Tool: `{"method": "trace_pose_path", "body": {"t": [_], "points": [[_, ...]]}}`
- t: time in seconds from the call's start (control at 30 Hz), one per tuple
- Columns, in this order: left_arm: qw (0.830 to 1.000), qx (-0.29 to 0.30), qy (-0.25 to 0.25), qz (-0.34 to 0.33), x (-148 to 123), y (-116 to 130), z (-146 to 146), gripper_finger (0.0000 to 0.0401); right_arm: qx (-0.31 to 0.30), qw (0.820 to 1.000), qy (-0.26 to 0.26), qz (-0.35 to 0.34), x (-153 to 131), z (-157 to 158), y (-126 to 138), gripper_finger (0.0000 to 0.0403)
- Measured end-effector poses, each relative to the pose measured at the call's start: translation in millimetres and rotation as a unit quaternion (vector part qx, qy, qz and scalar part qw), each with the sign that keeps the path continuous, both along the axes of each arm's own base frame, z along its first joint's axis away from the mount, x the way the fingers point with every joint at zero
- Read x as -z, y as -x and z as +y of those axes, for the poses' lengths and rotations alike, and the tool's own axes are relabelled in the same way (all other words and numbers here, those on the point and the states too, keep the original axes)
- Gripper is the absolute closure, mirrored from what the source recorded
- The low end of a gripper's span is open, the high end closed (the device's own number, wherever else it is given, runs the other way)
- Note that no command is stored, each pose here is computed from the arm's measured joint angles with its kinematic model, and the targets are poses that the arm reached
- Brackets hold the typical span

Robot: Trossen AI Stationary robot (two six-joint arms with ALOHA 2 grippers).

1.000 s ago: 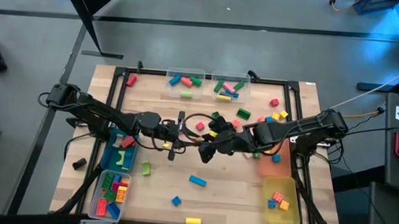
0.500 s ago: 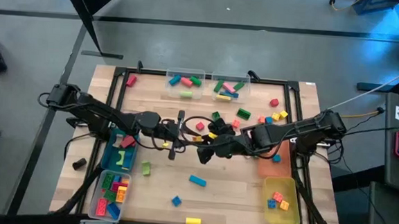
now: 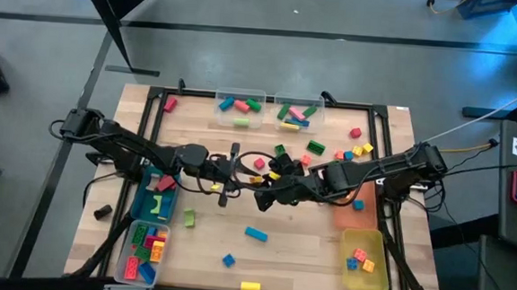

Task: Sort blocks by size
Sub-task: Put the yellow game piece into the yellow bin

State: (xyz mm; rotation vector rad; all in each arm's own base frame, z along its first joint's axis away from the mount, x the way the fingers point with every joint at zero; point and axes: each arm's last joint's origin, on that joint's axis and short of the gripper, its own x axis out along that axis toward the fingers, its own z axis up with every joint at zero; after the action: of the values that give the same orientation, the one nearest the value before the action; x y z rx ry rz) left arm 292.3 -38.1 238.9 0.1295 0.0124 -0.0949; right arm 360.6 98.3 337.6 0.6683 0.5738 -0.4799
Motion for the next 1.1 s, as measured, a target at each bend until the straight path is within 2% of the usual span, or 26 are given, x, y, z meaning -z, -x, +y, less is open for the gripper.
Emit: {"method": "trace_pose_path", "body": {"t": [0.37, 0.47, 0.63, 0.73, 1.1], "points": [[1.000, 0.014, -0.024, 0.000, 0.9, 1.4, -8.3, 0.0293, -0.003, 1.000, -0.001, 0.004, 7.2, 2.7, -6.3, 0.0209], [0.999, 0.014, -0.034, 0.003, 1.7, 1.7, -10.1, 0.0292, -0.003, 1.000, -0.001, 0.005, 7.8, 3.0, -6.7, 0.0232], [0.999, 0.014, -0.046, 0.006, 2.5, 1.8, -10.1, 0.0292, -0.006, 1.000, -0.006, 0.008, 8.6, 3.1, -6.5, 0.0297], [0.999, 0.017, -0.046, 0.007, 2.8, 1.9, -10.7, 0.0287, -0.008, 1.000, -0.005, 0.010, 8.8, 3.1, -6.4, 0.0305], [0.999, 0.025, -0.030, 0.026, 5.5, 2.0, -11.7, 0.0203, -0.013, 1.000, 0.003, 0.022, 11.3, 2.3, -5.9, 0.0299]]}}
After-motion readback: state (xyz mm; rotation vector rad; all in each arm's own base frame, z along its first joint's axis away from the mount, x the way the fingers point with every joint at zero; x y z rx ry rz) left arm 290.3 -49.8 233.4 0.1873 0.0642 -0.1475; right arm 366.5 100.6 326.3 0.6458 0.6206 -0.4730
